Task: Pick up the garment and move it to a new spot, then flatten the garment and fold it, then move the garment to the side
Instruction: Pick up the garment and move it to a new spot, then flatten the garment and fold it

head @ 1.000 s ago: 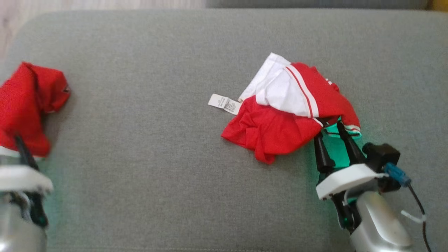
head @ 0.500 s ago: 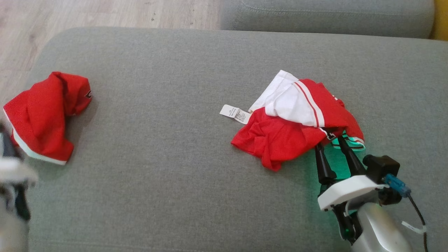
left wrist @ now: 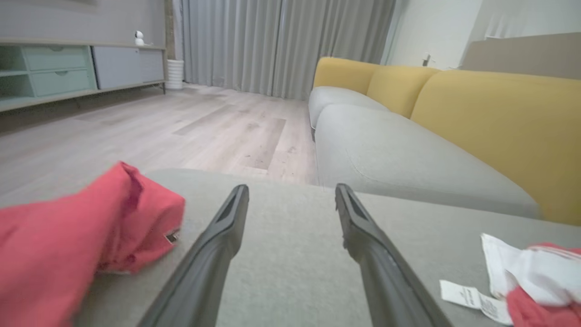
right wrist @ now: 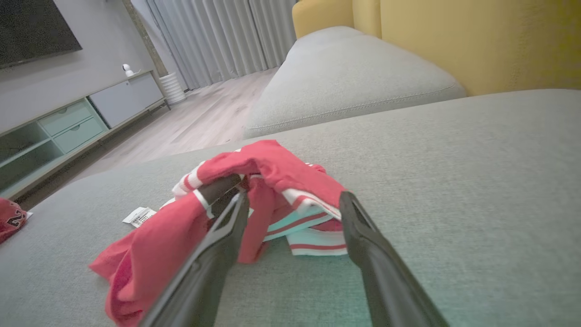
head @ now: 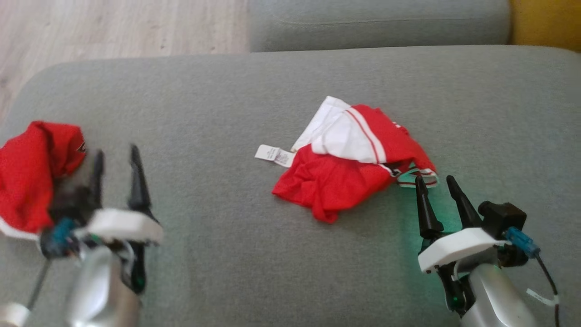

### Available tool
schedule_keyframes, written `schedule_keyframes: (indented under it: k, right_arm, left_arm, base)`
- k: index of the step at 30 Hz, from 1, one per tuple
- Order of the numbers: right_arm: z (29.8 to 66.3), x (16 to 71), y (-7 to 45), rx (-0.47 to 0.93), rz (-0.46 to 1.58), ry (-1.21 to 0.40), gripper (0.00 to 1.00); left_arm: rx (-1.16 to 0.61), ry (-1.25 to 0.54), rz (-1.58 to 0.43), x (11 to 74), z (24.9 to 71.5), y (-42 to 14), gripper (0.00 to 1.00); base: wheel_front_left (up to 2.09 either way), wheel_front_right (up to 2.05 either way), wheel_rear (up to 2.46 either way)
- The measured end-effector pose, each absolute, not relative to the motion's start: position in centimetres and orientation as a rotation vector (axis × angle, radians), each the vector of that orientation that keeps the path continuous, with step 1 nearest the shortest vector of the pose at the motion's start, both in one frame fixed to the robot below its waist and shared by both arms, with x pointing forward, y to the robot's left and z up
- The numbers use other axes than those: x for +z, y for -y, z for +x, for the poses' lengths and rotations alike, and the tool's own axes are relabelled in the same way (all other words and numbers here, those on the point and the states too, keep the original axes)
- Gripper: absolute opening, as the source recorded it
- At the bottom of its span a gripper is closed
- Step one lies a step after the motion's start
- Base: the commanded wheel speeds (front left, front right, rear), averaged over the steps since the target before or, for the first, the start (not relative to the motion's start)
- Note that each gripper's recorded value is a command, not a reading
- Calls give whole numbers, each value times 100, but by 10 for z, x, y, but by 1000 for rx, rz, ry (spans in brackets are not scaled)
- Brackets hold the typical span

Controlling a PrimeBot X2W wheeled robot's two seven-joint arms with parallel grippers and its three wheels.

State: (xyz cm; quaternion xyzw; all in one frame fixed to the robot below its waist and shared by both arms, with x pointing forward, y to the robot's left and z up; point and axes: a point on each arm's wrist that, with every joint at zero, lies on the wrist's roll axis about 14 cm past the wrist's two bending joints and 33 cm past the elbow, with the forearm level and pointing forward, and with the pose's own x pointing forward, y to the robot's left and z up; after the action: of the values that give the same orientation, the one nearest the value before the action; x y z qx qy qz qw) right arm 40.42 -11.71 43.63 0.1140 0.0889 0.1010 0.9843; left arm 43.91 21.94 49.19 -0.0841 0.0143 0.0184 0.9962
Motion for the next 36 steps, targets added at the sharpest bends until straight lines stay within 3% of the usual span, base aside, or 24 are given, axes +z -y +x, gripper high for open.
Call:
schedule_keyframes:
  k: [10,18,28,36]
  right_arm:
    - [376,428,139,140,224,-197,100]
    - [376,427,136,149,225,-202,100]
    - [434,497,54,430,98,-14,100]
    - [436,422,47,500,-129,-274,100]
  left_arm:
    - [-9,-145,-181,442,385,-183,100]
    - [-9,-196,-176,423,358,-181,100]
    - [-54,-254,-228,406,352,-158,100]
    - [-31,-292,-266,395,342,-160,100]
  base:
    - [0,0,0]
    - [0,0,0]
    - [0,0,0]
    - [0,0,0]
